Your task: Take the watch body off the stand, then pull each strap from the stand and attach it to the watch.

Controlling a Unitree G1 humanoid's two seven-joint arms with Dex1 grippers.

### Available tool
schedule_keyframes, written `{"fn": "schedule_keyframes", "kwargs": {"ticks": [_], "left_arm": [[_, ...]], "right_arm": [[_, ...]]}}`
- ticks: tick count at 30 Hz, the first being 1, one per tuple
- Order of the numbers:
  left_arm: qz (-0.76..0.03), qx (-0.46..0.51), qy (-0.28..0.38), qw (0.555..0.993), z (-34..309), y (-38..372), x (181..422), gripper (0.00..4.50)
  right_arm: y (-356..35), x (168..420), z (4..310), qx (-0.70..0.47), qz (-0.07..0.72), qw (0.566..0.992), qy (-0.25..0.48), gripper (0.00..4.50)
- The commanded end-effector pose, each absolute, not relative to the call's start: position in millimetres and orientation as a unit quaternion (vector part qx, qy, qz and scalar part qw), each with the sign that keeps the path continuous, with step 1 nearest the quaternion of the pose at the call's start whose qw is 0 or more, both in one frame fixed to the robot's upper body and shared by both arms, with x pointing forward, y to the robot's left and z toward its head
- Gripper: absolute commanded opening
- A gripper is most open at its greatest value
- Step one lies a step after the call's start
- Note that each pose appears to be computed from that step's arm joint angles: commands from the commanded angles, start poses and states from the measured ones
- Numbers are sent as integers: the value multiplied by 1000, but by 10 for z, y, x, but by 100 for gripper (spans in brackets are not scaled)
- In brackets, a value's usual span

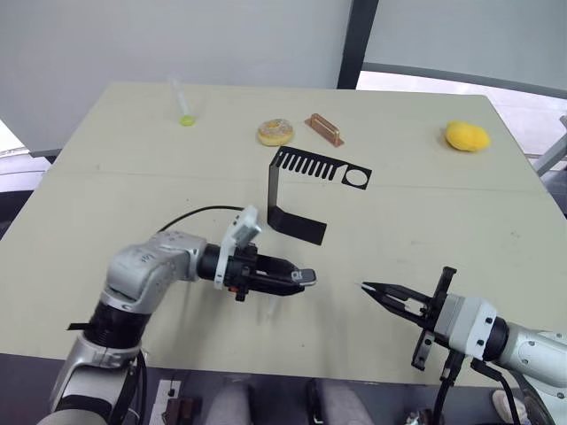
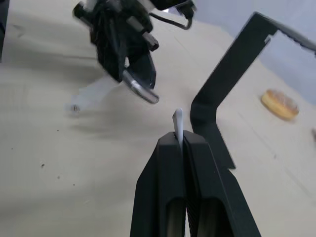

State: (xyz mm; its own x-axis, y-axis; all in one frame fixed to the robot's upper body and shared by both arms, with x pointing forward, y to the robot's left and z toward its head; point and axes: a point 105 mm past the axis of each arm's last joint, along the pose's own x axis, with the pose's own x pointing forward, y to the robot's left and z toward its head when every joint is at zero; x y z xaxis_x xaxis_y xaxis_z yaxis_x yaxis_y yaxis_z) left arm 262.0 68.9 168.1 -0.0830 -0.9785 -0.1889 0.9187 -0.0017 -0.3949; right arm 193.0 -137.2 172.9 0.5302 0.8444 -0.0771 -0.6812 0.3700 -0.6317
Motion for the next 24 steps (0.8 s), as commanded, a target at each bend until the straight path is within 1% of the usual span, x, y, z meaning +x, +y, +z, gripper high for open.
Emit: {"fn": "schedule_keyframes", "kwargs": {"ticks": [1, 5, 9, 13, 16, 24], "left_arm": [[-708, -143, 276, 634, 1808, 774, 2542, 158], [-692, -163, 307, 633, 1770, 772, 2566, 158], [-684, -177, 324, 629, 1747, 710, 2569, 158], [-674, -162, 324, 644, 1694, 681, 2603, 158], [-682, -166, 321, 636, 1727, 629, 2575, 158], [-686, -168, 318, 632, 1730, 538, 2529, 158]], "right_arm": [[-1263, 1842, 1832, -364, 469, 786, -173, 0], [-1210, 1832, 1809, -393, 471, 768, -183, 0], [-1201, 1855, 1795, -403, 457, 770, -191, 0], [-1196, 1862, 1781, -404, 455, 770, -191, 0], [-1192, 1902, 1783, -396, 452, 775, -194, 0], [-1147, 1945, 1729, -388, 458, 775, -195, 0]]}}
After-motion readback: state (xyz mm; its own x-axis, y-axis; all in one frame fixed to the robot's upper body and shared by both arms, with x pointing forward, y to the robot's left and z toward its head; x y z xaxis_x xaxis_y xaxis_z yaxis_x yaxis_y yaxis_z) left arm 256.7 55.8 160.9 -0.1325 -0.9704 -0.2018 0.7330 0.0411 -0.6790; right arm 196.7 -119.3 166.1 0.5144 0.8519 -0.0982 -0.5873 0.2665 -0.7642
